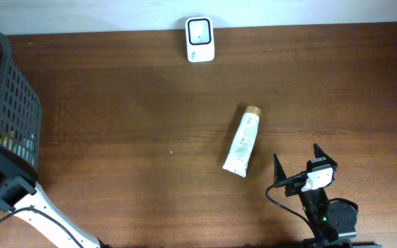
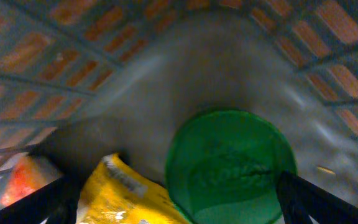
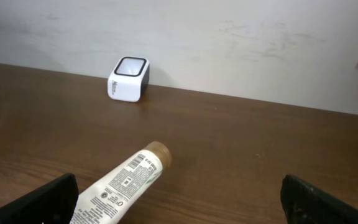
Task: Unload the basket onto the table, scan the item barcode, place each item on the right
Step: 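Reach the left gripper into the basket and grasp the green-lid jar, then carry the green-lid jar and set it left of the tube, then reach the left gripper into the basket and grasp the yellow snack bag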
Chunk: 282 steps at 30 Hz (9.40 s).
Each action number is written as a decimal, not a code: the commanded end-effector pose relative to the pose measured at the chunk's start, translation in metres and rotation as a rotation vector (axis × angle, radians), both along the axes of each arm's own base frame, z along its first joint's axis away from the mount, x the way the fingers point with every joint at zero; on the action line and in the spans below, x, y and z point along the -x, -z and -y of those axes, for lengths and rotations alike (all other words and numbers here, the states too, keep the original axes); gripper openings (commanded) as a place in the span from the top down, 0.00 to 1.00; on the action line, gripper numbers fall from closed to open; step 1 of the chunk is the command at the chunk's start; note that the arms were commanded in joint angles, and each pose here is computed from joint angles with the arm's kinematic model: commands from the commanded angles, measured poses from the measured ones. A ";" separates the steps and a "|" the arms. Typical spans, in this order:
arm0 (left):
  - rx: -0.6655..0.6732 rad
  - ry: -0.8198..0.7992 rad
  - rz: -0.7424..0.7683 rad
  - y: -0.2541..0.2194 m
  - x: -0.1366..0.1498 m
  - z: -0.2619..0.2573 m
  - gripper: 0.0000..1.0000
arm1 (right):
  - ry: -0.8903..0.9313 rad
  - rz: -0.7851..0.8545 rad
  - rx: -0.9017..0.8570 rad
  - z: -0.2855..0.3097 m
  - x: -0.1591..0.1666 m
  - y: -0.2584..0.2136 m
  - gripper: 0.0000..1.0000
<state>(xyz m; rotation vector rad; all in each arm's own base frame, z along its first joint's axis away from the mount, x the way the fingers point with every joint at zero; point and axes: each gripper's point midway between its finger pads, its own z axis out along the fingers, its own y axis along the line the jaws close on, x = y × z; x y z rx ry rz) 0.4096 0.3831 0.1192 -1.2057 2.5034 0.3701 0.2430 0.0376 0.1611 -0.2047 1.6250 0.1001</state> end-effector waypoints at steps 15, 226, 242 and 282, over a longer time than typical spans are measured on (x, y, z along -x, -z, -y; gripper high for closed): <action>0.080 0.148 0.110 -0.005 -0.027 0.018 0.01 | -0.001 0.002 0.003 0.000 0.000 0.002 0.02; 0.187 1.220 -0.009 0.065 0.040 0.598 0.01 | -0.001 0.002 0.003 0.000 0.000 0.002 0.02; 0.112 1.207 0.369 -0.155 0.002 0.567 0.01 | -0.001 0.002 0.003 0.000 0.000 0.002 0.02; -0.034 -0.227 0.149 -0.122 0.139 0.043 0.08 | -0.001 0.002 0.003 0.000 0.000 0.002 0.02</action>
